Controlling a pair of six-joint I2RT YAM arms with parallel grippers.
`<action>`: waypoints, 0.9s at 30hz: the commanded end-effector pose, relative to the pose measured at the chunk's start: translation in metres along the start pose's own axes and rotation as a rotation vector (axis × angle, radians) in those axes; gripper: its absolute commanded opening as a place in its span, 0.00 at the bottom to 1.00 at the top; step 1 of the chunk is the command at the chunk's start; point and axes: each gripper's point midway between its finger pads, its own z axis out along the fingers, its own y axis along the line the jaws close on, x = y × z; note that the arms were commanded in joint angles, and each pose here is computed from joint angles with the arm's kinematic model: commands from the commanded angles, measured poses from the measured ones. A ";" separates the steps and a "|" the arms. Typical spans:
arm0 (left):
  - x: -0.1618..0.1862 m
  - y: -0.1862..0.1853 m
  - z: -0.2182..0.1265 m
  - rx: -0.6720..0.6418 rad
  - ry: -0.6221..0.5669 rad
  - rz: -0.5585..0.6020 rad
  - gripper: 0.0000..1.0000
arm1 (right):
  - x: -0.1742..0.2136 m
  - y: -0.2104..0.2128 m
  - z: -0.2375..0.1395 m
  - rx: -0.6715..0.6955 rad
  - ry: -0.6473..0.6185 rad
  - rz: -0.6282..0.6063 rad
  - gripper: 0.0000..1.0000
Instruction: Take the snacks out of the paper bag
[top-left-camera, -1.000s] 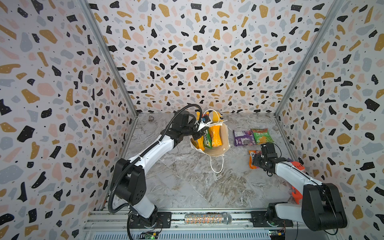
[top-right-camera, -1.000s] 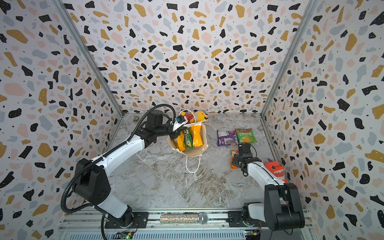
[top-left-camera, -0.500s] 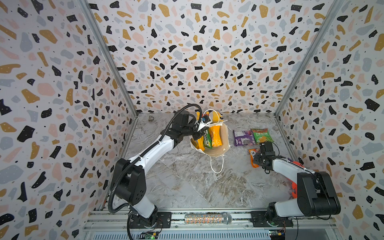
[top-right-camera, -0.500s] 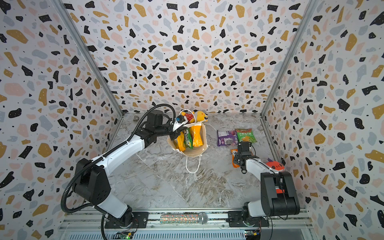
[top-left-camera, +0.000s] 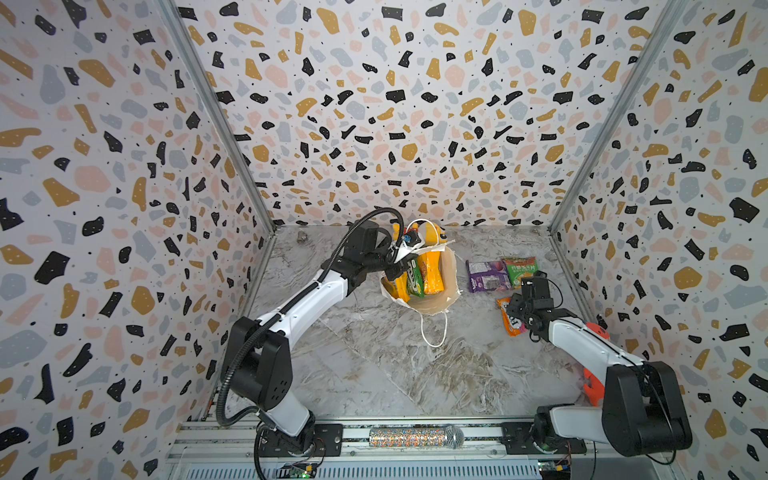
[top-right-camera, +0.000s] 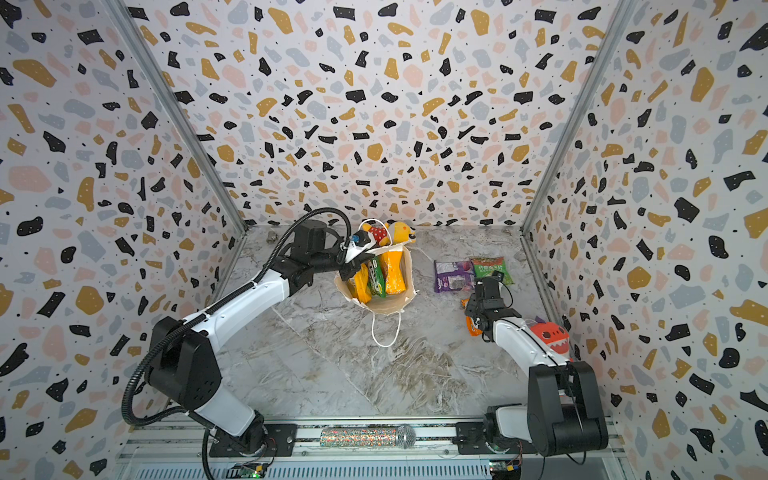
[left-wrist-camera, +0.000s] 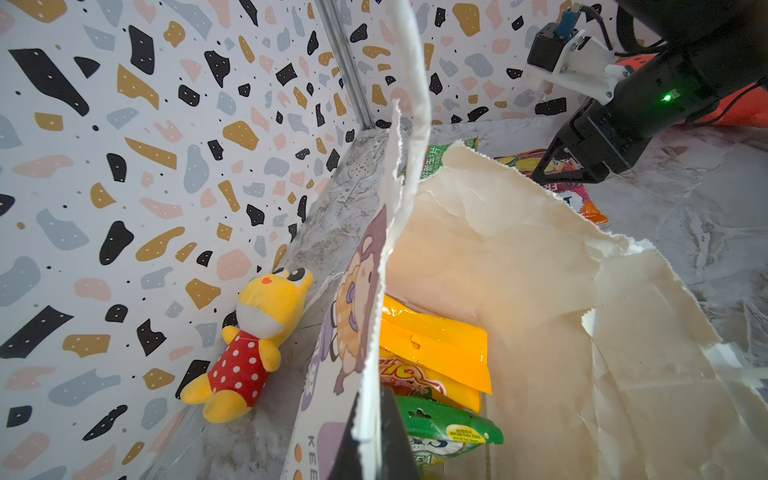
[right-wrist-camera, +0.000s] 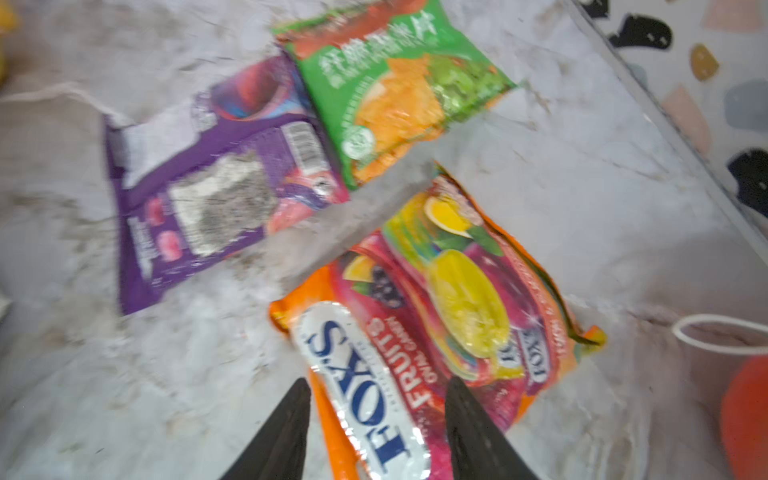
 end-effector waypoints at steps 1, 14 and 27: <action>-0.018 0.004 -0.005 -0.014 -0.056 0.023 0.00 | 0.019 0.028 -0.002 -0.087 0.098 -0.067 0.24; -0.015 0.006 -0.004 -0.027 -0.053 0.023 0.00 | 0.065 0.026 0.047 -0.056 0.248 -0.049 0.00; -0.016 0.008 -0.004 -0.034 -0.052 0.034 0.00 | 0.044 -0.020 0.062 0.133 0.210 -0.034 0.00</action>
